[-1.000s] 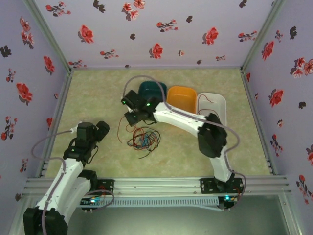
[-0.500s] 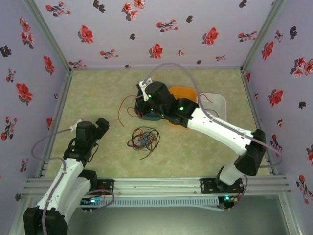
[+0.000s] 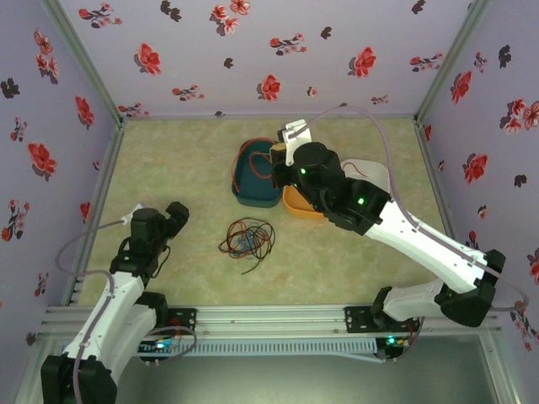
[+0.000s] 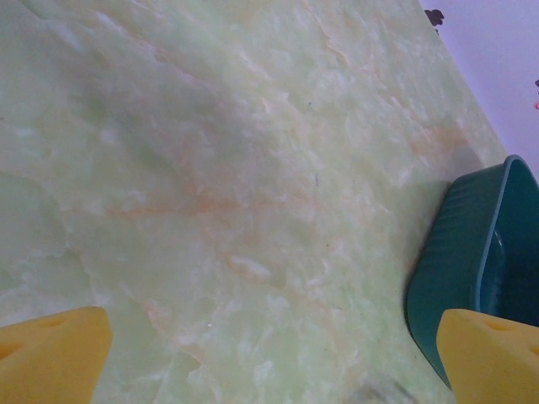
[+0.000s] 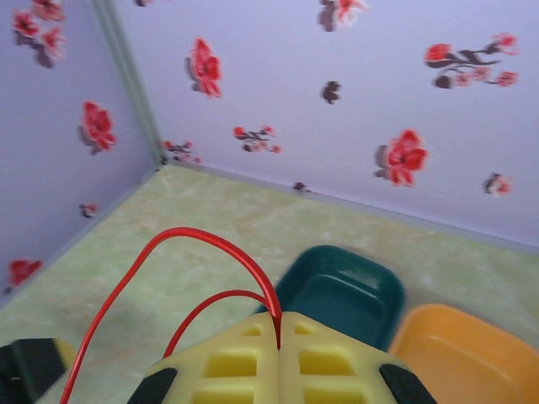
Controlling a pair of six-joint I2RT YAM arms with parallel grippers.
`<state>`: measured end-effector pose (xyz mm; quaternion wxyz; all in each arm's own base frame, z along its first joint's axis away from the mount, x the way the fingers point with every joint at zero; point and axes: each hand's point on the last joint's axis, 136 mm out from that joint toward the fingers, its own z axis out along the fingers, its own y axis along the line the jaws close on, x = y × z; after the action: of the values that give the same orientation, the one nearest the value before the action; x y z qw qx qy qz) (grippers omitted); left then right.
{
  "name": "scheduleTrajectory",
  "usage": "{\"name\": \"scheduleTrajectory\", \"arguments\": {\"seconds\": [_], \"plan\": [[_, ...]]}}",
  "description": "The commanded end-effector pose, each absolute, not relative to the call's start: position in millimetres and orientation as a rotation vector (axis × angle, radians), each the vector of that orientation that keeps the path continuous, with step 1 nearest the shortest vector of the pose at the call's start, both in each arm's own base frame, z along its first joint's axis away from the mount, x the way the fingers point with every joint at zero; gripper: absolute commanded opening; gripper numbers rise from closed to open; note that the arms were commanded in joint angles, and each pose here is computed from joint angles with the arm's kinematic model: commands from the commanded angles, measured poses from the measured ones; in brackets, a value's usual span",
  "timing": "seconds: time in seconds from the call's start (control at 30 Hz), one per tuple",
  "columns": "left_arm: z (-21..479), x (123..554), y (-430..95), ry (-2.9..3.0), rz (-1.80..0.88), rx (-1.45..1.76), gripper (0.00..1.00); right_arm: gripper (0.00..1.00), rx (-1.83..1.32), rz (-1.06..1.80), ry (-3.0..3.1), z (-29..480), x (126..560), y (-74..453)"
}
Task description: Untangle the cables
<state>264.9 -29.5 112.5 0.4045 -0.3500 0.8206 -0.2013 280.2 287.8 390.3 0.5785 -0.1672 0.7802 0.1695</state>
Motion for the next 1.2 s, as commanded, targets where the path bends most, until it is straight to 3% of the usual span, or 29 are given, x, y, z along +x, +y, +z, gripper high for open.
{"name": "scheduleTrajectory", "arguments": {"seconds": [0.0, 0.57, 1.17], "plan": [[120.6, 271.1, -32.6, 2.061, -0.528, -0.833, 0.99, 0.00, -0.264, 0.236, 1.816, 391.1, 288.1, 241.6], [124.3, 291.1, -47.1, 2.091, -0.582, -0.783, 1.00, 0.00, 0.191, -0.114, 1.945, 311.6, 294.7, 65.0], [126.6, 324.1, -98.8, 2.183, -0.648, -0.602, 1.00, 0.00, 0.464, -0.195, 2.080, 222.8, 308.4, 3.6]]}}
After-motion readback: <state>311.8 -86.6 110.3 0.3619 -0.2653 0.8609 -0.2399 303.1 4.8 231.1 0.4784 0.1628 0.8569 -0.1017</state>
